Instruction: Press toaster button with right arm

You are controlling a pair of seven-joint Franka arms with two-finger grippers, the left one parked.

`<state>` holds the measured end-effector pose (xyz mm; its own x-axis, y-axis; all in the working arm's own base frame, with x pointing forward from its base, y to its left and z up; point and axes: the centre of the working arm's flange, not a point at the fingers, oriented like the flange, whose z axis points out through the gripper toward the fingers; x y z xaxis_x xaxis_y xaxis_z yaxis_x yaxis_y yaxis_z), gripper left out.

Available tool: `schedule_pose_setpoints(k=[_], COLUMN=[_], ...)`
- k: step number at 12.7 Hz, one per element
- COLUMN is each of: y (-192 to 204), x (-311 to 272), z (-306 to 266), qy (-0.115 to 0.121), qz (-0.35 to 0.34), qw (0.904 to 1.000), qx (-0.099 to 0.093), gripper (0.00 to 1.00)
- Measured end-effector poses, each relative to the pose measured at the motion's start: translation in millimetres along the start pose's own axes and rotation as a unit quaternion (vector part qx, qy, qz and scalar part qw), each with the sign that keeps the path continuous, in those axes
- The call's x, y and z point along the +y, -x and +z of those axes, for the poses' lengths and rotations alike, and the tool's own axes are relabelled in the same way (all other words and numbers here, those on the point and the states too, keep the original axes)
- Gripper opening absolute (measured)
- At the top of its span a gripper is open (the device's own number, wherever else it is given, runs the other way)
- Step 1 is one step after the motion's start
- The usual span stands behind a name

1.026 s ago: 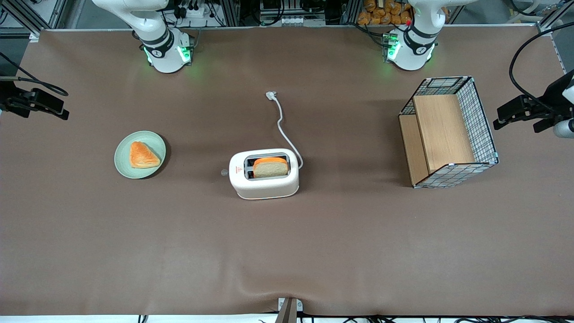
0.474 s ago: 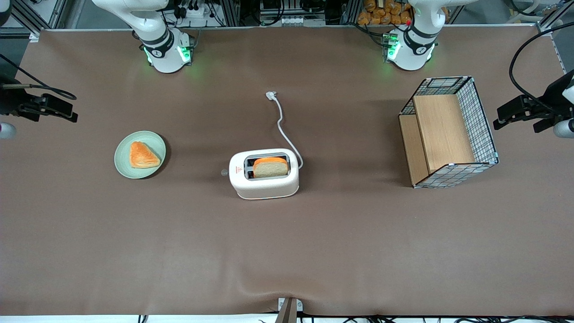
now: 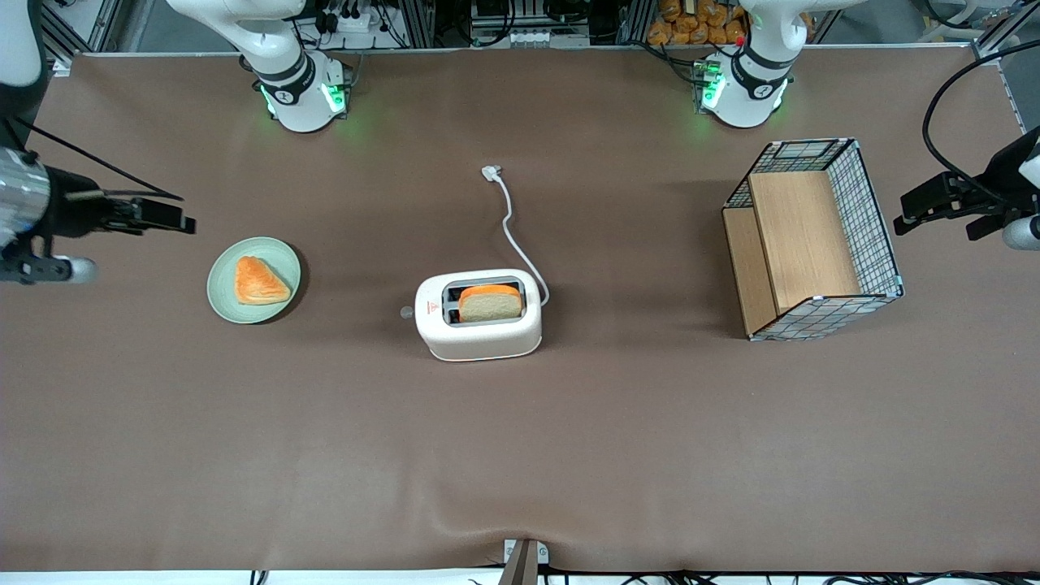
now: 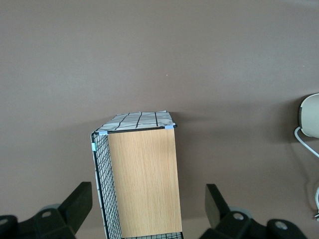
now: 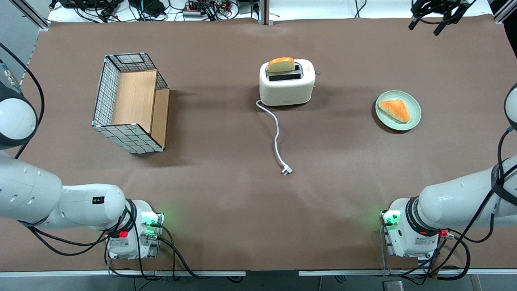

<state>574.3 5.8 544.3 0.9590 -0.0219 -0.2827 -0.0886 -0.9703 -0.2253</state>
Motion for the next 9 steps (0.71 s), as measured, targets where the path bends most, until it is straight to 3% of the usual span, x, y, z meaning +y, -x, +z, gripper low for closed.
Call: schedule_pose_setpoints(k=[4, 6, 8, 9], y=[-37, -53, -65, -71], x=[-11, -14, -22, -30], z=[58, 83, 102, 109], qy=[-0.069, -0.088, -0.096, -0.1], qz=[0.0, 0.003, 0.001, -0.002], qw=[0.9963, 0.9934, 0.9925, 0.9927], qx=[-0.052, -0.073, -0.076, -0.067], gripper=[0.48, 0.23, 0.01, 0.01])
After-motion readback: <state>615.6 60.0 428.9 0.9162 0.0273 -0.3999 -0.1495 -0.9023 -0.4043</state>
